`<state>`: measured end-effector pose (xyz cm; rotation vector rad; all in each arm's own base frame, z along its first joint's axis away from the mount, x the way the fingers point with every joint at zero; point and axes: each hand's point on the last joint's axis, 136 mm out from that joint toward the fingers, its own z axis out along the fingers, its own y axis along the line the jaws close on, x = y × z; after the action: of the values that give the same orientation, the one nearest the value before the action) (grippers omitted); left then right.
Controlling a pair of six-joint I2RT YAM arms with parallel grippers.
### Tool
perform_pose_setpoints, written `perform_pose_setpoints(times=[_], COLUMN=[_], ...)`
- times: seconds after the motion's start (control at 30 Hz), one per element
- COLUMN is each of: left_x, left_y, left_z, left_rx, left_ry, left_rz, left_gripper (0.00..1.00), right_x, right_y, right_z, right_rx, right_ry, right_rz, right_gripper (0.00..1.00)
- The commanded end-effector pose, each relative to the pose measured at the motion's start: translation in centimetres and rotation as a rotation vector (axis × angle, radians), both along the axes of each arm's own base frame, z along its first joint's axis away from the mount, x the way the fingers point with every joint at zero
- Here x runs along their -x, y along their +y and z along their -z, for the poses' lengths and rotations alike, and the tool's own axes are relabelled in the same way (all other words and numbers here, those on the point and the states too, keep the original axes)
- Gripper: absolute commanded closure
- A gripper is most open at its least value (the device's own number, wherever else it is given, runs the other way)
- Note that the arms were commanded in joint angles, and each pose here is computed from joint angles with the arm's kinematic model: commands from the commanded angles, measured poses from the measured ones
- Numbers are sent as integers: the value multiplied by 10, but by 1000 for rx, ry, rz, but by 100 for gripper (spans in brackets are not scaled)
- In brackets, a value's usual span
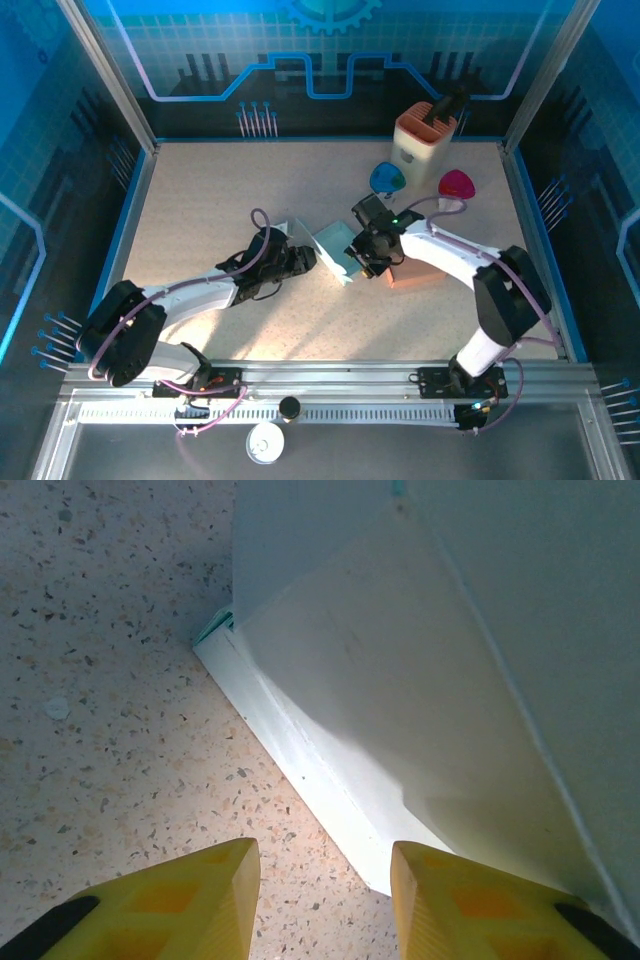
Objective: Fold the paper box
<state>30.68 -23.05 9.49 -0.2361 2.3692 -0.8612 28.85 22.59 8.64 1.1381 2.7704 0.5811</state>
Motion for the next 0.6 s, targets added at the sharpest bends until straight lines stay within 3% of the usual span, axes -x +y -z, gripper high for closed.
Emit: perform_pose_setpoints(times=[0.0, 0.1, 0.2, 0.37, 0.57], left_x=[-6, -7, -7, -8, -9], left_y=[-4, -4, -4, -5, -7], left_z=[-18, -22, -24, -27, -26], left_rx=[-5, -15, -19, -25, -29], left_ry=[-35, -39, -41, -46, -42], left_rz=[15, 19, 25, 28, 35], left_gripper=[60, 59, 58, 58, 57], right_x=[-17, -33, -24, -1, -3], right_y=[-7, 14, 47, 68, 72], right_z=[-40, -78, -107, -108, -100], right_rx=[73, 41, -19, 55, 135], right_ry=[-221, -493, -706, -697, -606], right_rz=[-130, -362, -649, -967, -1104], right_gripper=[51, 52, 56, 49, 45])
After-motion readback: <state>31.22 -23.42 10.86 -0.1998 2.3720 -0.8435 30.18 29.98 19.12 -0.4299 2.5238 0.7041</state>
